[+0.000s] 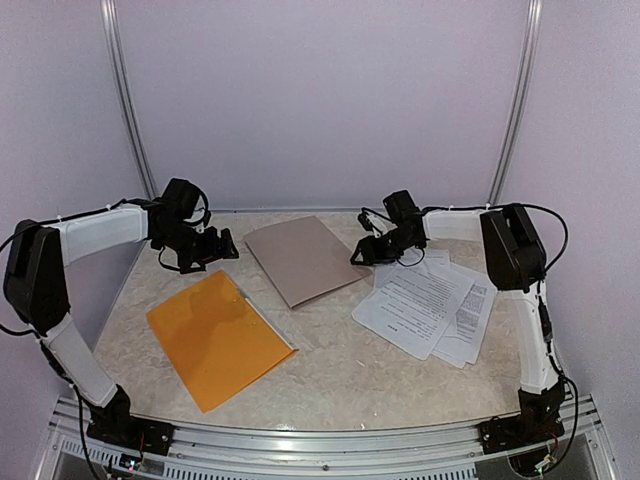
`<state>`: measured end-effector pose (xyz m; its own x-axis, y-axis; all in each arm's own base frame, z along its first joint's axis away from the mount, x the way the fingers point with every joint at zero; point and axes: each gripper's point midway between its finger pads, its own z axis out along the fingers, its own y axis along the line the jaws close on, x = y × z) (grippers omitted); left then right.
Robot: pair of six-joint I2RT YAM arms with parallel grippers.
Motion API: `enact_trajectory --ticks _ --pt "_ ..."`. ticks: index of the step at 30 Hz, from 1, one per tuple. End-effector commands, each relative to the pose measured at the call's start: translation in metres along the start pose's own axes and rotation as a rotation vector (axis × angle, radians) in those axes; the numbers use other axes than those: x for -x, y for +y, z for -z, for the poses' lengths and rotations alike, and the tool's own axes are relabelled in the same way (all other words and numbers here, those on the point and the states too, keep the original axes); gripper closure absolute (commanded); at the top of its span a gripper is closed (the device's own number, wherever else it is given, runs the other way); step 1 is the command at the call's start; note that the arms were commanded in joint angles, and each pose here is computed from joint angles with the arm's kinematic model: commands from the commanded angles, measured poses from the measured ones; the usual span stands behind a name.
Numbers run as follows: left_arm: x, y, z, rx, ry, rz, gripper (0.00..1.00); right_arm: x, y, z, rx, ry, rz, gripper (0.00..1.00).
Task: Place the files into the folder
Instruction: Close the folder with files at the center of the board.
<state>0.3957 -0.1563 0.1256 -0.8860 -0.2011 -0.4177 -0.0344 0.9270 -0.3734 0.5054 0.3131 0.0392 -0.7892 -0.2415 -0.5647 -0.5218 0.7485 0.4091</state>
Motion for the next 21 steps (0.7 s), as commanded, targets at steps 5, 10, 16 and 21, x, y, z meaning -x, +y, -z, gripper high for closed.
enact_trajectory --ticks 5,10,16,21 --pt "-0.003 -0.014 -0.01 -0.058 0.021 0.017 0.03 0.015 0.02 0.061 -0.12 -0.11 0.101 0.36" --pt "-0.003 -0.012 -0.009 -0.071 -0.026 0.068 0.01 0.002 0.034 0.099 -0.227 -0.162 0.148 0.28" --pt "-0.003 0.014 0.011 0.043 -0.146 0.096 0.01 -0.032 0.049 0.125 -0.322 -0.15 0.172 0.24" --pt "-0.03 0.028 0.019 0.057 -0.12 0.167 0.01 -0.06 0.105 0.114 -0.213 -0.142 0.231 0.24"
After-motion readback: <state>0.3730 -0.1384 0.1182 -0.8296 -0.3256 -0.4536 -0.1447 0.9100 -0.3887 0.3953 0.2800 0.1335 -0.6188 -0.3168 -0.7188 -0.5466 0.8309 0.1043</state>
